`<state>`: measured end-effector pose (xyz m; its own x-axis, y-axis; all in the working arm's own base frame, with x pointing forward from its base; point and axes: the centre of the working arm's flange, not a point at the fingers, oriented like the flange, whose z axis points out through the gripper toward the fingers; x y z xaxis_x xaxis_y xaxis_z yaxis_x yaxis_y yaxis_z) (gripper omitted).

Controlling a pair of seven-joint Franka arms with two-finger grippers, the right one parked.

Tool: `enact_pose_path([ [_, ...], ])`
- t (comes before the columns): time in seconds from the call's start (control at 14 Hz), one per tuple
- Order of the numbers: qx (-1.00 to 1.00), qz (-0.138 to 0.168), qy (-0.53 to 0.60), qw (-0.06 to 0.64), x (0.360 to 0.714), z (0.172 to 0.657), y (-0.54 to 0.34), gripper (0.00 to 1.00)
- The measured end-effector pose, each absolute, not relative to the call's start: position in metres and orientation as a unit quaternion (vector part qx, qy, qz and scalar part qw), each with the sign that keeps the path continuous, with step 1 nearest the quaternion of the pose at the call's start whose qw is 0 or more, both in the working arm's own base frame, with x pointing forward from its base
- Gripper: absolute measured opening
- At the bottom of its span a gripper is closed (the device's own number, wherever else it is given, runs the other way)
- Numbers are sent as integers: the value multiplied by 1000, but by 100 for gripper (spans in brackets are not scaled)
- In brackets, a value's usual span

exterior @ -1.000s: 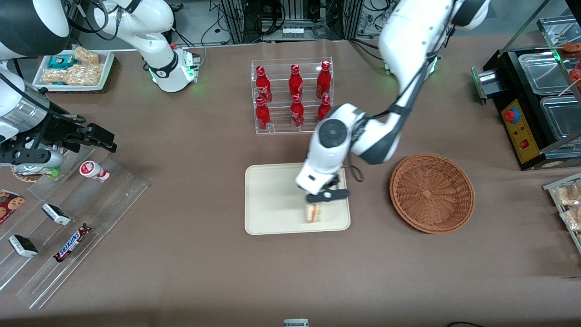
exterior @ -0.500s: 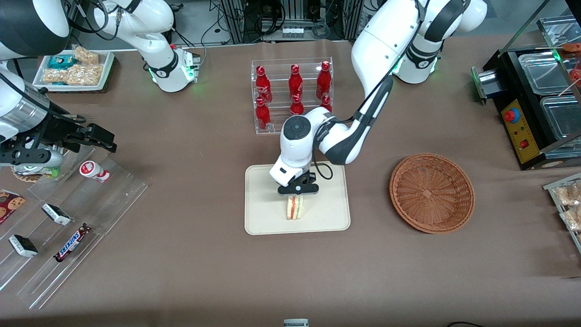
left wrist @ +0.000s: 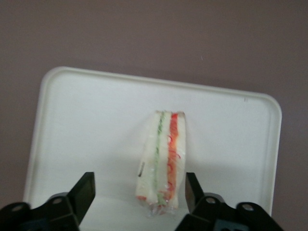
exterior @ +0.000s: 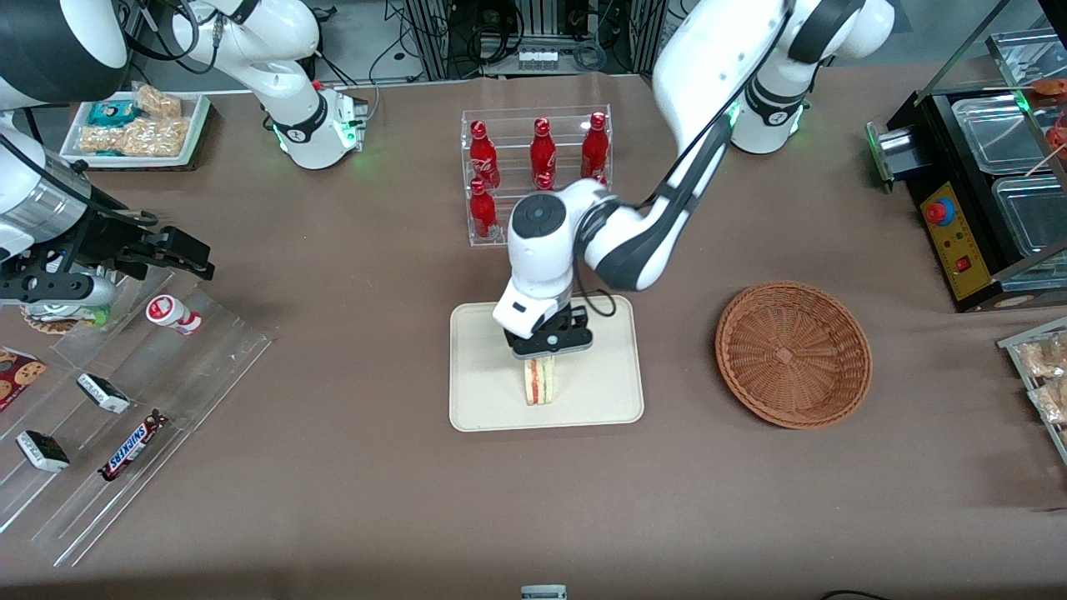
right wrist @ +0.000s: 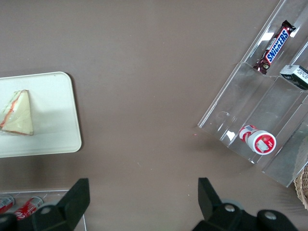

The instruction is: Place sandwich from basket to tray

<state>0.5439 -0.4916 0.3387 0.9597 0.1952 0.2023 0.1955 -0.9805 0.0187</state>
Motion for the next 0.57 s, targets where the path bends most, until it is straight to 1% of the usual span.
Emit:
enact_pose_path([
  [0.07,-989,-102,-105,7,554,373,-470,99],
  [0.21,-991,-83,-102,5,572,430,-419,100],
  [0.29,-992,-71,-103,8,579,446,-391,100],
  [0.43,-992,-54,-109,21,595,461,-329,100],
  [0.57,-993,-41,-107,30,605,462,-269,100],
])
